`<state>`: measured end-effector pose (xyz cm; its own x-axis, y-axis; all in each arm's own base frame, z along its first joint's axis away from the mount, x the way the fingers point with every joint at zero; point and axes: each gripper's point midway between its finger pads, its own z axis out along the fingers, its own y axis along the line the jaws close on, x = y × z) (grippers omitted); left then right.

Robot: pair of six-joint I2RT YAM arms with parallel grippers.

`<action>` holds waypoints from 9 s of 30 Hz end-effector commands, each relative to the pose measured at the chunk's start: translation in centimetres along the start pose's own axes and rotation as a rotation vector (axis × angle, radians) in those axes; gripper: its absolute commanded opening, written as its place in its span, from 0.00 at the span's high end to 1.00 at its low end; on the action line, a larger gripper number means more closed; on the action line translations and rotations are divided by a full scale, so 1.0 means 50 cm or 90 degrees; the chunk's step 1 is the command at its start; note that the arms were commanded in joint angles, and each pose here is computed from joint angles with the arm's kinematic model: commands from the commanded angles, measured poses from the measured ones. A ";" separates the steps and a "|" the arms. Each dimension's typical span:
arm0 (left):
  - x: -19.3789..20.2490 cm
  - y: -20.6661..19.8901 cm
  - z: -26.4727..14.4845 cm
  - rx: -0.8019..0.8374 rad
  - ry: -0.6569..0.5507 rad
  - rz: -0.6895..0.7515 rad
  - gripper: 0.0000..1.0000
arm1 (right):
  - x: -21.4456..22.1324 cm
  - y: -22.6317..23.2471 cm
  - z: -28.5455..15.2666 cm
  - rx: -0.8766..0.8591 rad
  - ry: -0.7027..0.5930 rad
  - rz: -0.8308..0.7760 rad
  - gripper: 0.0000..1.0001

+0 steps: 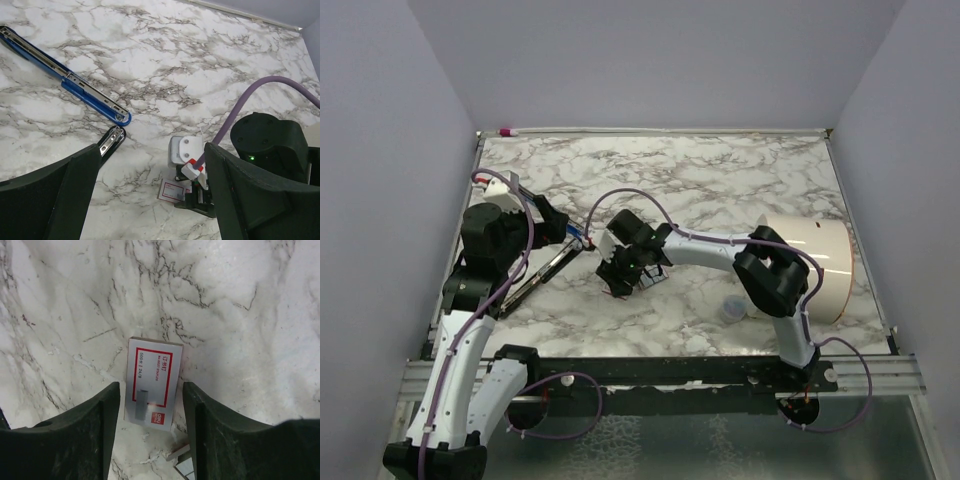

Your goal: Unload the staples from the stapler

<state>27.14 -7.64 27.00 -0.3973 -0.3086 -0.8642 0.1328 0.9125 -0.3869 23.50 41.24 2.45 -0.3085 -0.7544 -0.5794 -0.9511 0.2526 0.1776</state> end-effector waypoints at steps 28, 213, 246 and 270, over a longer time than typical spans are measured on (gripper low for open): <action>0.274 -0.028 0.104 0.155 0.249 -0.181 0.12 | 0.015 -0.203 -0.098 -0.004 -0.074 0.372 0.34; 0.325 0.076 0.075 -0.075 0.208 -0.229 0.23 | -0.019 0.065 -0.103 0.096 -0.051 0.061 0.00; 0.195 0.158 0.011 -0.262 0.034 -0.276 0.08 | 0.055 -0.012 -0.038 0.285 0.090 -0.113 0.00; 0.384 0.021 0.102 0.043 0.310 -0.279 0.28 | 0.012 0.025 -0.227 0.041 -0.151 0.265 0.01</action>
<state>24.83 -10.94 9.12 -0.7034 -0.5549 -0.4443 -0.1970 0.7527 -0.6282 22.83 35.48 9.59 -0.4170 -0.6213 -0.6634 -0.8572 0.5116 0.0597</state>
